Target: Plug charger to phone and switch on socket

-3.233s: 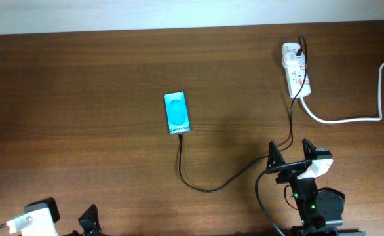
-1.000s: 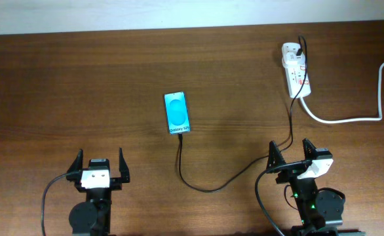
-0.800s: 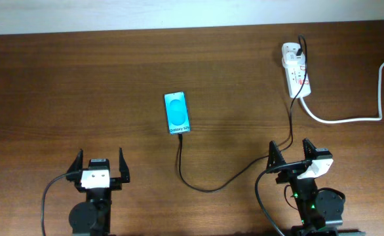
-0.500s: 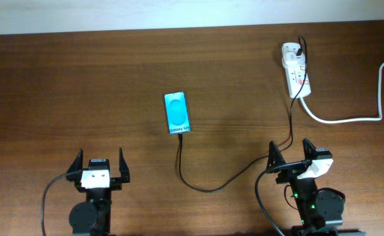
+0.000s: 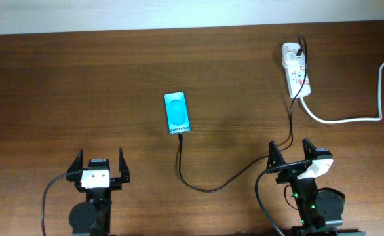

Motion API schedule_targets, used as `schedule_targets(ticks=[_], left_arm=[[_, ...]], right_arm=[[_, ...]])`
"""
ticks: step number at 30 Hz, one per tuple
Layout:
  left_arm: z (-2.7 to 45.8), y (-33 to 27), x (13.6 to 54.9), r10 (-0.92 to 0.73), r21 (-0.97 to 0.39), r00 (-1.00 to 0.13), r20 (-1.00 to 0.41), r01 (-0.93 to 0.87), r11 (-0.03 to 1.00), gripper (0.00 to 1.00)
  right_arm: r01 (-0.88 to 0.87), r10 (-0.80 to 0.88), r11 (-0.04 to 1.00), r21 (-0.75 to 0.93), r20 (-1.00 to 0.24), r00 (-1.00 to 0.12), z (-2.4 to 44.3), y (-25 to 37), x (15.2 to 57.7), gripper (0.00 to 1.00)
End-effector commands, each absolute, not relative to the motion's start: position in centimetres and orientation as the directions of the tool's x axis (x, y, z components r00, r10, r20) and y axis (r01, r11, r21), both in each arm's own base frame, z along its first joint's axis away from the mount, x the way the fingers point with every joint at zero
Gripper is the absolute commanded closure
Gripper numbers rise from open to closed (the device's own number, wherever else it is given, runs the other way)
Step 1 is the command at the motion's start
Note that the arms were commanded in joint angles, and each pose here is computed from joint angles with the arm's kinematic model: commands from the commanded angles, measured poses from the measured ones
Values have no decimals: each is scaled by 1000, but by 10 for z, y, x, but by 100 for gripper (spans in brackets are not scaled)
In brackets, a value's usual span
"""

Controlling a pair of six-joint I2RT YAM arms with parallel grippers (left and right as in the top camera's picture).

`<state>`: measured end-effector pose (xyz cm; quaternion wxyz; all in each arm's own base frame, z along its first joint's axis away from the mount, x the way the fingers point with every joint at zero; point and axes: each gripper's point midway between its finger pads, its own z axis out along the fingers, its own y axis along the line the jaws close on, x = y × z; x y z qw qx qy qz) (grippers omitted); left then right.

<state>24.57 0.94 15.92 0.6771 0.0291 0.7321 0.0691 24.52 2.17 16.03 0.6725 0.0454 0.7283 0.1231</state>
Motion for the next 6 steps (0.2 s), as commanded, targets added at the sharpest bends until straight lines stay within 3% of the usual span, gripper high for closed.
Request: schedule_targets(ticks=[1,6], left_arm=[[158,10,246,152,156,-81,-985,-48,987,1],[158,10,246,152,156,-81,-985,-48,987,1]], right_arm=[[-98,238,964,248,-966,-98,157,22,245,2],[-98,238,964,248,-966,-98,157,22,245,2]])
